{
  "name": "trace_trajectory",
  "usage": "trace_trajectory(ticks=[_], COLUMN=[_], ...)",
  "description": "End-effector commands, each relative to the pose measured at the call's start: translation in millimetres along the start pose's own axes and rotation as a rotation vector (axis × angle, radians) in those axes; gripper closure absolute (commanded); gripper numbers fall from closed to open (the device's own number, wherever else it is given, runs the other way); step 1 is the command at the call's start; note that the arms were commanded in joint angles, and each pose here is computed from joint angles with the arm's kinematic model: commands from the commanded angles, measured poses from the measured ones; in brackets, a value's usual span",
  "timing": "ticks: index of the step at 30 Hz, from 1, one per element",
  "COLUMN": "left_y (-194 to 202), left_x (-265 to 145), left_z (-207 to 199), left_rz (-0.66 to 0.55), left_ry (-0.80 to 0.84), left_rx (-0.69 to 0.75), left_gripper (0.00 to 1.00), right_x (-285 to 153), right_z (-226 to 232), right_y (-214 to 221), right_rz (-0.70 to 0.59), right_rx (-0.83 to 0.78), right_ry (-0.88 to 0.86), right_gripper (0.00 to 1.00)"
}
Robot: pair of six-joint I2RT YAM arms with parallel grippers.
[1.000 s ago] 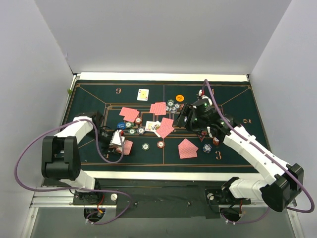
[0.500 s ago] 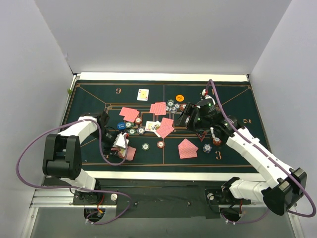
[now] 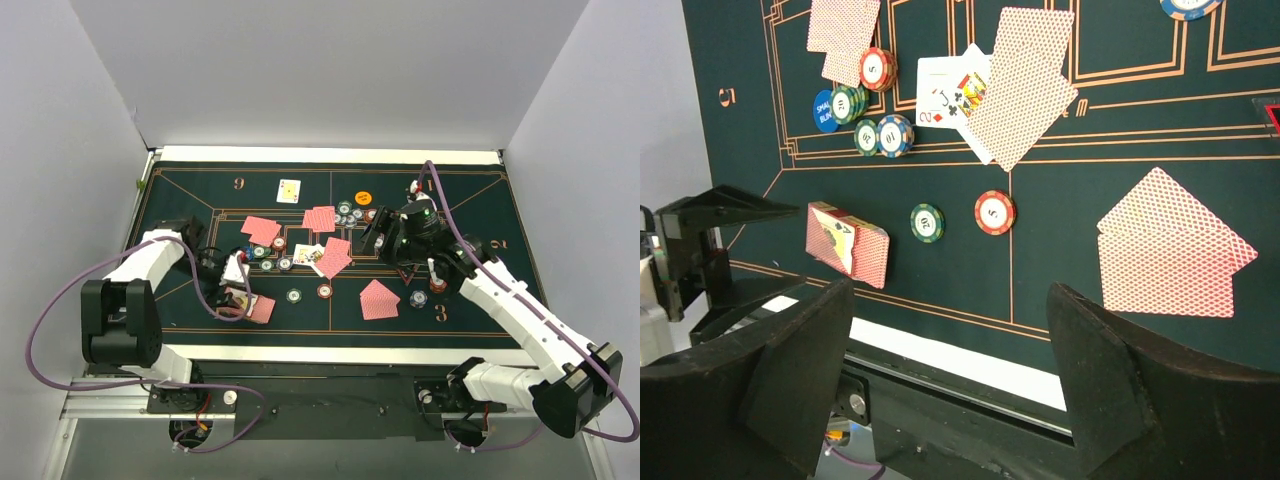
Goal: Distribute texas hold em gaming equipment
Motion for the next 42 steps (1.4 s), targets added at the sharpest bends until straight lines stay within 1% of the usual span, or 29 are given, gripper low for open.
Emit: trace_trajectory(ticks=[1, 4, 5, 6, 9, 11, 12, 13, 14, 15, 17, 18, 19, 20, 21, 22, 23, 24, 25, 26, 27, 28, 29, 32, 33, 35, 37, 39, 42], left_y=[-26.2, -35.2, -36.1, -38.4, -50.3, -60.1, -64.0, -69.9, -73.8, -77.5, -81.8, -83.7, -81.8, -82.1, -70.0, -65.8, -56.1, -51.6, -57.2, -56.9, -59.9, -58.1, -57.2, -55.3, -53.5, -53.1, -55.4, -55.3, -54.8], left_x=[-18.0, -24.2, -25.4, -26.8, -33.5, -40.4, -45.2, -50.3, -56.8, -65.9, -79.0, -85.2, -96.4, -102.3, -113.7, -115.9, -117.6, -111.4, -109.2, -102.9, -106.0, -110.0, -115.3, -130.7, -133.4, -139.0, -140.3, -141.4, -143.9], left_z=[4.2, 4.5, 5.0, 5.2, 3.8, 3.1, 8.7, 7.5, 16.2, 17.8, 15.9, 19.2, 18.2, 19.9, 16.1, 14.6, 11.6, 5.6, 3.5, -4.6, -1.8, -1.0, 4.9, 9.2, 12.5, 13.1, 13.4, 13.7, 16.7], left_rz=[-0.082, -0.101, -0.105, -0.11, -0.134, -0.146, -0.147, -0.141, -0.142, -0.077, -0.029, -0.032, -0.006, -0.032, -0.031, -0.036, -0.007, 0.026, 0.008, 0.019, 0.013, 0.016, 0.006, -0.001, -0.009, -0.024, -0.063, -0.071, -0.086], left_ry=[-0.082, -0.115, -0.13, -0.141, -0.174, -0.199, -0.236, -0.276, -0.35, -0.423, -0.523, -0.583, -0.672, -0.725, -0.803, -0.839, -0.866, -0.813, -0.758, -0.696, -0.706, -0.743, -0.791, -0.967, -1.009, -1.081, -1.105, -1.103, -1.096], left_rx=[-0.083, -0.145, -0.217, -0.236, -0.368, -0.426, -0.413, -0.517, -0.607, -0.594, -0.585, -0.614, -0.627, -0.687, -0.765, -0.844, -0.884, -0.888, -0.871, -0.907, -0.915, -0.956, -0.946, -0.975, -0.975, -1.004, -1.056, -1.086, -1.125], left_gripper=[0.1, 0.1, 0.1, 0.1, 0.09, 0.09, 0.09, 0.09, 0.09, 0.09, 0.09, 0.09, 0.09, 0.09, 0.09, 0.09, 0.08, 0.08, 0.12, 0.12, 0.17, 0.18, 0.19, 0.19, 0.2, 0.16, 0.14, 0.11, 0.1], right_x=[-10.6, -13.5, -13.8, -14.5, -17.3, -21.6, -22.1, -24.9, -26.4, -28.1, -31.8, -33.0, -34.0, -35.1, -36.1, -37.6, -40.5, -42.2, -45.8, -45.3, -48.6, -46.4, -45.7, -48.1, -45.4, -43.9, -39.7, -36.2, -35.0], right_z=[2.9, 1.5, 0.4, 0.0, -1.2, -0.3, -1.6, -0.6, -1.2, -1.3, -1.0, -0.9, -2.8, -3.8, -4.3, -5.7, -6.8, -10.4, -14.5, -23.0, -28.0, -37.7, -47.1, -60.8, -68.3, -79.4, -91.2, -103.8, -128.6], right_y=[-1.5, -0.6, -0.1, 0.1, -0.9, -1.9, -1.2, -3.3, -3.7, -3.8, -4.5, -4.6, -8.4, -9.5, -11.0, -12.8, -14.5, -17.9, -20.3, -21.3, -24.7, -24.8, -26.2, -28.3, -27.9, -28.9, -30.3, -33.4, -45.1], right_rz=[-0.016, -0.024, -0.027, -0.029, -0.039, -0.05, -0.05, -0.059, -0.062, -0.063, -0.068, -0.069, -0.094, -0.101, -0.105, -0.109, -0.123, -0.151, -0.179, -0.204, -0.233, -0.25, -0.277, -0.347, -0.347, -0.334, -0.311, -0.305, -0.33], right_rx=[0.001, -0.017, -0.023, -0.032, -0.048, -0.062, -0.067, -0.069, -0.072, -0.075, -0.081, -0.08, -0.083, -0.084, -0.082, -0.08, -0.092, -0.107, -0.113, -0.139, -0.144, -0.163, -0.166, -0.183, -0.172, -0.145, -0.098, -0.053, 0.028], right_ry=[-0.014, 0.0, 0.01, 0.014, 0.031, 0.032, 0.04, 0.036, 0.04, 0.039, 0.034, 0.033, 0.047, 0.053, 0.055, 0.06, 0.061, 0.08, 0.092, 0.129, 0.146, 0.187, 0.218, 0.233, 0.248, 0.267, 0.27, 0.281, 0.325], right_gripper=[0.26, 0.19, 0.18, 0.16, 0.13, 0.11, 0.11, 0.09, 0.09, 0.08, 0.06, 0.05, 0.04, 0.04, 0.04, 0.04, 0.03, 0.03, 0.03, 0.03, 0.03, 0.03, 0.02, 0.02, 0.02, 0.02, 0.02, 0.02, 0.02])
Point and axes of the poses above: each gripper's point midway between its finger pads, its own x axis out along the fingers, its own z axis along the line the jaws close on, y = z × x, the point moved 5 cm from there along -x, back along the fingers, and after that the axes turned 2 degrees about x, right-handed, at the moved point
